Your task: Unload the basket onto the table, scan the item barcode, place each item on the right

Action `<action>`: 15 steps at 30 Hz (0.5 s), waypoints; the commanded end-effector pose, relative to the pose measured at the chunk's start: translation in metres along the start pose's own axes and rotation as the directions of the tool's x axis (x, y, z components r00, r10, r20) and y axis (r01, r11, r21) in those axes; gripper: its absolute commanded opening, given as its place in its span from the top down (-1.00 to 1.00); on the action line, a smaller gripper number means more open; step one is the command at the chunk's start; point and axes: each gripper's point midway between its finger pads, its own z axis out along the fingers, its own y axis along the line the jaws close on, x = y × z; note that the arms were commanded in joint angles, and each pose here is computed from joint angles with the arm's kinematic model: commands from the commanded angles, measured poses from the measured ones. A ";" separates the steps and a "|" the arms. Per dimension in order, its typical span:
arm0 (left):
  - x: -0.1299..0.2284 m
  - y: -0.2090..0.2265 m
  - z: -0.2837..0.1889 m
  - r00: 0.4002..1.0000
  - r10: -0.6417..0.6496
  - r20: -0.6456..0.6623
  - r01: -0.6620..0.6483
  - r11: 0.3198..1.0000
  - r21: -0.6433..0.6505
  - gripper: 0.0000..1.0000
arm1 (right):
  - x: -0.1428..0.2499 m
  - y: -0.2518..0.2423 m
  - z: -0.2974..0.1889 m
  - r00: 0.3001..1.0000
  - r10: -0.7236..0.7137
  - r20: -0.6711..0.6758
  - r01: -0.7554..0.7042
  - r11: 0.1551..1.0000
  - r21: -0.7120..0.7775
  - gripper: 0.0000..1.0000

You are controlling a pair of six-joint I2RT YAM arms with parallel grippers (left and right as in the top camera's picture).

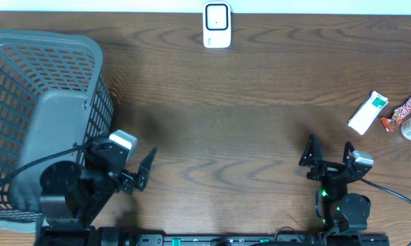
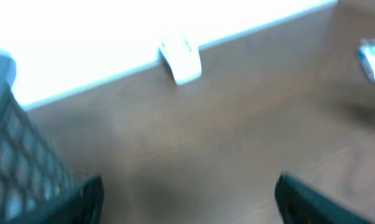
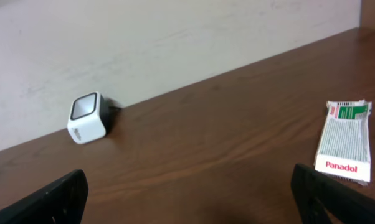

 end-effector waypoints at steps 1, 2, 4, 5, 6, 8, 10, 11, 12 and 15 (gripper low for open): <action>0.004 -0.010 0.009 0.991 0.064 0.115 -0.068 0.997 0.035 -0.74 | 0.000 -0.001 0.000 1.000 -0.011 0.002 0.011 1.000 0.002 -0.99; 0.004 -0.012 0.011 0.984 0.083 0.156 -0.090 0.995 0.039 -0.74 | 0.000 -0.001 0.000 1.000 -0.011 0.002 0.011 1.000 0.002 -0.99; 0.006 -0.016 0.016 0.966 0.118 0.228 -0.129 0.991 0.034 -0.74 | 0.000 -0.001 0.000 1.000 -0.011 0.002 0.011 1.000 0.002 -0.99; 0.010 -0.017 0.019 0.956 0.132 0.261 -0.144 0.989 0.029 -0.74 | 0.000 -0.001 0.000 1.000 -0.011 0.002 0.011 1.000 0.002 -0.98; 0.013 -0.018 0.022 0.950 0.139 0.281 -0.152 0.988 0.026 -0.74 | 0.000 -0.001 0.000 1.000 -0.011 0.002 0.011 1.000 0.002 -0.98; 0.020 -0.020 0.026 0.937 0.154 0.314 -0.169 0.985 0.020 -0.74 | 0.000 -0.001 0.000 1.000 -0.011 0.002 0.011 1.000 0.002 -0.99; 0.028 -0.020 0.030 0.932 0.158 0.327 -0.172 0.985 0.013 -0.74 | 0.000 -0.001 0.000 1.000 -0.011 0.002 0.011 1.000 0.002 -0.99; 0.031 -0.018 0.032 0.935 0.145 0.324 -0.155 0.988 0.005 -0.74 | 0.000 -0.001 0.000 1.000 -0.011 0.002 0.011 1.000 0.002 -0.99; 0.036 -0.013 0.034 0.943 0.107 0.316 -0.108 0.994 -0.015 -0.74 | 0.000 -0.001 0.000 1.000 -0.011 0.002 0.011 1.000 0.002 -0.99; 0.050 0.009 0.038 0.956 -0.013 0.292 0.045 0.994 -0.103 -0.74 | 0.000 -0.001 0.000 1.000 -0.011 0.002 0.011 1.000 0.002 -0.98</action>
